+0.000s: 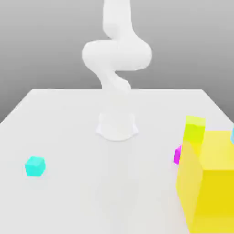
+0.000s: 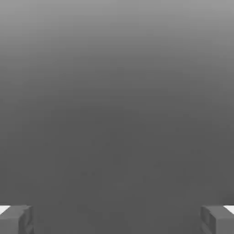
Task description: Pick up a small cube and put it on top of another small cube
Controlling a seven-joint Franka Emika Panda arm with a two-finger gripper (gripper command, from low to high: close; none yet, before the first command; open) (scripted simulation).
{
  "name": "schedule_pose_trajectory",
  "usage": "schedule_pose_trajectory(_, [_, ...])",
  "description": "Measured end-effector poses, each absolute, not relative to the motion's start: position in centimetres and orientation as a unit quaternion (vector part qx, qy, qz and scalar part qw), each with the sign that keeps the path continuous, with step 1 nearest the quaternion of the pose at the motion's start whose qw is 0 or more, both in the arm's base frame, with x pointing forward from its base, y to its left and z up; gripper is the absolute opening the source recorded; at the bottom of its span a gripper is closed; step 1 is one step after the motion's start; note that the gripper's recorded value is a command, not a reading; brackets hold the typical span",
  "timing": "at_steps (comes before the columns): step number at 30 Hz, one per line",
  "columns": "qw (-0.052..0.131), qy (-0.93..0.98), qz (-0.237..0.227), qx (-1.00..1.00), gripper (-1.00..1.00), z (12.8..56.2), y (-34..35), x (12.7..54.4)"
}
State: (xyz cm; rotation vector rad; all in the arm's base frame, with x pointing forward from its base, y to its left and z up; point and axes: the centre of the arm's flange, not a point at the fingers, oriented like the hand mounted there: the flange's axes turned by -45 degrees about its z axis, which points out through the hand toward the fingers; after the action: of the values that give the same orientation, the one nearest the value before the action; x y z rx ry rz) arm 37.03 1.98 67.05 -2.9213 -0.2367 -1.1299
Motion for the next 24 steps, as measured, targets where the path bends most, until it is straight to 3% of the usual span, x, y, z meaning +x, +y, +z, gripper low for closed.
schedule_pose_trajectory(6, [0.022, -0.240, -0.293, -0.925, 0.00, 59.9, 9.4, 40.3])
schedule_pose_trajectory(12, [0.038, -0.399, -0.223, -0.889, 0.00, 52.5, 17.8, 40.6])
schedule_pose_trajectory(18, [0.046, -0.548, -0.153, -0.821, 0.00, 44.8, 25.9, 37.9])
schedule_pose_trajectory(24, [0.047, -0.681, -0.082, -0.726, 0.00, 37.2, 32.6, 32.8])
